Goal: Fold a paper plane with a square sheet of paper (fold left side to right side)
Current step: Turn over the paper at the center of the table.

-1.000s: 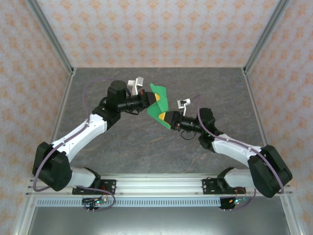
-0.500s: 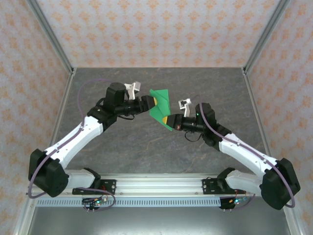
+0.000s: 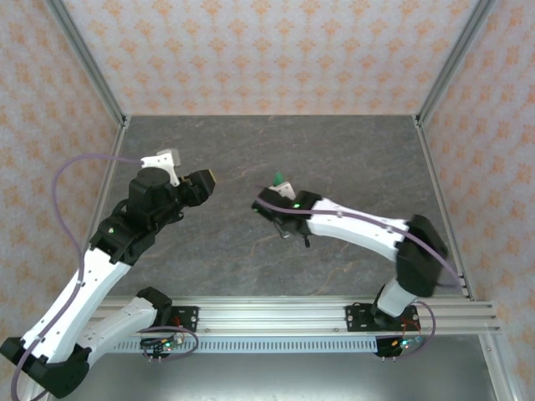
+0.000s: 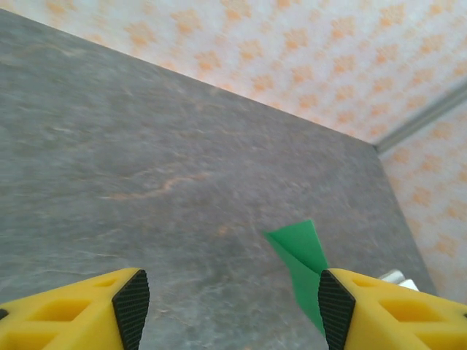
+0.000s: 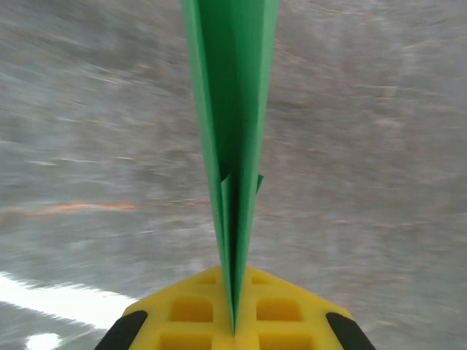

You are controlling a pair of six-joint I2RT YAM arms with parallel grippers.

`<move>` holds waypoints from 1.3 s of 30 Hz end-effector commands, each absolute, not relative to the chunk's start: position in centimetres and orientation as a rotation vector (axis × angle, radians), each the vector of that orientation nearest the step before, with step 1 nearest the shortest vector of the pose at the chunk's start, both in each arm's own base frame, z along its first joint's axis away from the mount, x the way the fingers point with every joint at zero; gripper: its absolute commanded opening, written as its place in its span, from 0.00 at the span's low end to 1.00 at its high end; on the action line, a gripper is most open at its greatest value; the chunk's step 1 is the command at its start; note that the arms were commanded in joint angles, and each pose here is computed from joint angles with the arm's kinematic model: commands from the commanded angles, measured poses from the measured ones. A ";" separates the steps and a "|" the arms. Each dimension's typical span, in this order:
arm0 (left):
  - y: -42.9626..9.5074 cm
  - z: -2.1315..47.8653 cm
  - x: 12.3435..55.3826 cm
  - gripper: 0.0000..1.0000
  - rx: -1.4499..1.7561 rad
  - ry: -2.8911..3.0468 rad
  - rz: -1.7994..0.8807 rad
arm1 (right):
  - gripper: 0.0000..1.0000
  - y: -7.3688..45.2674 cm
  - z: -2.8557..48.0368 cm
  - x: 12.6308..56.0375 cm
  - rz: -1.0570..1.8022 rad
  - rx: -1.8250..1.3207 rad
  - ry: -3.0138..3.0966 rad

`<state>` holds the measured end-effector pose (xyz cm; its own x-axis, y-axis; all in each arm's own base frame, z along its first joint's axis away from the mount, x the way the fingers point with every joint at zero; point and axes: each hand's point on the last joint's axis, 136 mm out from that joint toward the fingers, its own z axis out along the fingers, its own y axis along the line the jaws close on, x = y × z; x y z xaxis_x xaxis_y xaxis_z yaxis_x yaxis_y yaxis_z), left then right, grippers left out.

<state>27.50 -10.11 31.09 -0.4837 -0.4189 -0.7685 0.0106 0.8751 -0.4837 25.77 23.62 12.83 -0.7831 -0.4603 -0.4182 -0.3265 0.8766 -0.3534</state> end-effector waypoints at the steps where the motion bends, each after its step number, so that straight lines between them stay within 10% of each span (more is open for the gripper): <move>1: -6.6 29.8 26.5 0.67 -0.364 2.028 -0.314 | 0.03 20.2 15.2 27.0 -0.883 -0.699 2.341; 15: -7.1 29.2 26.4 0.68 -0.348 2.048 -0.335 | 0.14 25.9 6.0 25.7 -1.124 -1.121 2.329; 28: -12.4 23.4 29.3 0.70 -0.304 2.254 -0.503 | 0.77 29.8 11.7 20.0 -0.038 -0.889 2.571; 39: -22.2 13.2 32.3 0.68 -0.290 2.470 -1.005 | 1.00 22.7 18.1 23.1 0.858 -0.163 2.376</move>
